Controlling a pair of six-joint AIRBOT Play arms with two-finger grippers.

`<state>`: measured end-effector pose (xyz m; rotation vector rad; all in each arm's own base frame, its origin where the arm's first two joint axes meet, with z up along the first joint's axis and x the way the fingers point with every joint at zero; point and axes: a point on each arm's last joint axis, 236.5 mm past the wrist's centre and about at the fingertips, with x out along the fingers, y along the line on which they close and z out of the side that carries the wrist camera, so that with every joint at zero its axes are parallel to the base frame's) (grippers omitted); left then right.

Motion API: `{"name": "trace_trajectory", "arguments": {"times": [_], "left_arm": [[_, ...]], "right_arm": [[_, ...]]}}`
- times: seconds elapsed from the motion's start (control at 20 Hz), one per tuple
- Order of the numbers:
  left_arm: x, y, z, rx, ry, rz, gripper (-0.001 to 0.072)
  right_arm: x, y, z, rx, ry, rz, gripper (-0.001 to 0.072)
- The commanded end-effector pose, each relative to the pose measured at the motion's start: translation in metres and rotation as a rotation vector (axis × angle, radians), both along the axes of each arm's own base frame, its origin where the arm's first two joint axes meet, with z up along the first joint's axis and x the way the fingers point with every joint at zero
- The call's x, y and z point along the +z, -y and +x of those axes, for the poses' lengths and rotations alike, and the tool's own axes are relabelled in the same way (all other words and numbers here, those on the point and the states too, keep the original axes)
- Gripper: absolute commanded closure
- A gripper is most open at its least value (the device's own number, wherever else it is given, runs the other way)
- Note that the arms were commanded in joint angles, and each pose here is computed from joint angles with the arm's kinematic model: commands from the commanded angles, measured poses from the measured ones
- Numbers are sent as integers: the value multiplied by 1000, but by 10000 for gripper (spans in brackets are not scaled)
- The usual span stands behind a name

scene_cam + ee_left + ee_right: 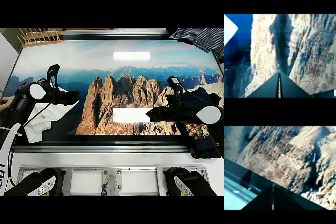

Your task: Fold the clothes and pants, and hang the long-sleeved shirts on hangers.

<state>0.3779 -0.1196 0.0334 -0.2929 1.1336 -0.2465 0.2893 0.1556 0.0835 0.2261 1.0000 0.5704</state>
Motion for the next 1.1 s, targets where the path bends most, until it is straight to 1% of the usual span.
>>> {"name": "trace_trajectory", "arguments": {"times": [0.0, 0.25, 0.4, 0.5, 0.6, 0.65, 0.75, 0.85, 0.9, 0.95, 1.0, 1.05], "left_arm": [[0, 0, 0, -1, 1, 0, 700], [1, 0, 1, 2, 8, 0, 699], [17, -3, 31, 49, 141, -12, 699], [16, -5, 31, 18, 152, 14, 699], [26, -15, 38, -64, 216, 76, 699], [35, -23, 45, -74, 249, 97, 699], [54, -51, 61, -14, 306, 114, 699], [70, -92, 76, 88, 363, 131, 699], [75, -119, 81, 151, 381, 144, 686], [78, -150, 85, 219, 392, 157, 303], [77, -180, 87, 302, 393, 158, -13], [69, -212, 87, 375, 372, 163, -13]], "right_arm": [[0, 0, 0, 0, 0, 1, 698], [0, 0, 0, 0, 0, 1, 698], [0, 0, 0, 0, 0, 1, 698], [0, 0, 0, 0, 0, 1, 698], [0, 0, 0, 0, 0, 1, 698], [0, 0, 0, 0, 0, 1, 698], [0, 0, 0, 0, 0, 1, 698], [0, 0, 0, 0, 0, 1, 698], [0, 0, 0, 0, 0, 1, 698], [0, 0, 0, 0, 0, 1, 698], [0, 0, 0, 0, 0, 1, 698], [0, 0, 0, 0, 0, 1, 698]]}}
